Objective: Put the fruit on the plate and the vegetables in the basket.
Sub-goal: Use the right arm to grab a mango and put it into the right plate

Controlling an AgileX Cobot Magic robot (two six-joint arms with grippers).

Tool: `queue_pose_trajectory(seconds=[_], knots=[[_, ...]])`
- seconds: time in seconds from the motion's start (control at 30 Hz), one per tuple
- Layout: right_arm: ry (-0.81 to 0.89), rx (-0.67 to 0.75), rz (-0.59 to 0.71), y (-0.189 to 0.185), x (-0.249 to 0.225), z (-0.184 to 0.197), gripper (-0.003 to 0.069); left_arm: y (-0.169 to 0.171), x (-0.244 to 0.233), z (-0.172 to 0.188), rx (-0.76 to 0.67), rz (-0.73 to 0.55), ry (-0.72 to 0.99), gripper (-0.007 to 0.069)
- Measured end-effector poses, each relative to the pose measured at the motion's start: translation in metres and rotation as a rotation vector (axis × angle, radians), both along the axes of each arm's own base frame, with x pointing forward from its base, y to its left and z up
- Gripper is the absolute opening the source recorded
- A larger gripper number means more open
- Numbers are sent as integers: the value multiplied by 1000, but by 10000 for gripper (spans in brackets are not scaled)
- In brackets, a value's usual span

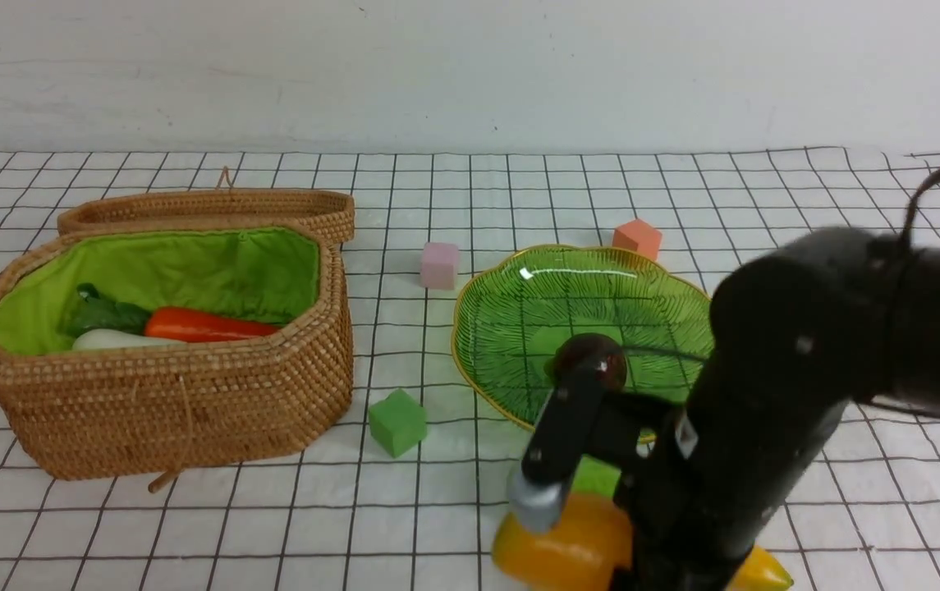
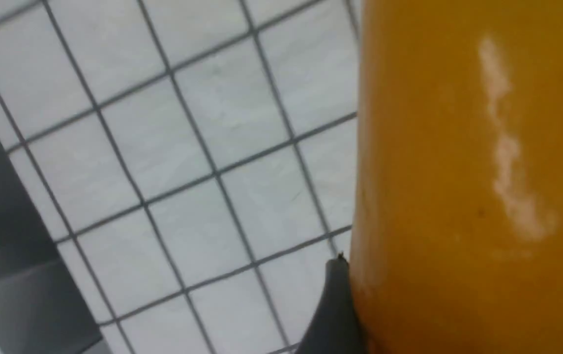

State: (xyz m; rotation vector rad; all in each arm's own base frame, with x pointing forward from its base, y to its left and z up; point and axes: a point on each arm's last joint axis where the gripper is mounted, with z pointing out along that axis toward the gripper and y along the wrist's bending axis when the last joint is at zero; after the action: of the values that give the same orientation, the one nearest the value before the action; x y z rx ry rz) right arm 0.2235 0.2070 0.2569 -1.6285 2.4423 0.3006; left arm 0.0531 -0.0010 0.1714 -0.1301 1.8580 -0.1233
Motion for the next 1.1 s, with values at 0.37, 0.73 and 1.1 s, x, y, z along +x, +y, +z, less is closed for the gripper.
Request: queue_pose_trajectory(seconds=[0.37, 0.73, 1.1], knots=[[-335, 283, -545, -70, 145, 44, 568, 0, 0, 0, 0, 0, 0, 45], [-193, 226, -697, -80, 214, -72, 574, 0, 0, 0, 0, 0, 0, 60], [-193, 225, -675, -81, 206, -47, 662, 0, 0, 0, 0, 0, 0, 73]])
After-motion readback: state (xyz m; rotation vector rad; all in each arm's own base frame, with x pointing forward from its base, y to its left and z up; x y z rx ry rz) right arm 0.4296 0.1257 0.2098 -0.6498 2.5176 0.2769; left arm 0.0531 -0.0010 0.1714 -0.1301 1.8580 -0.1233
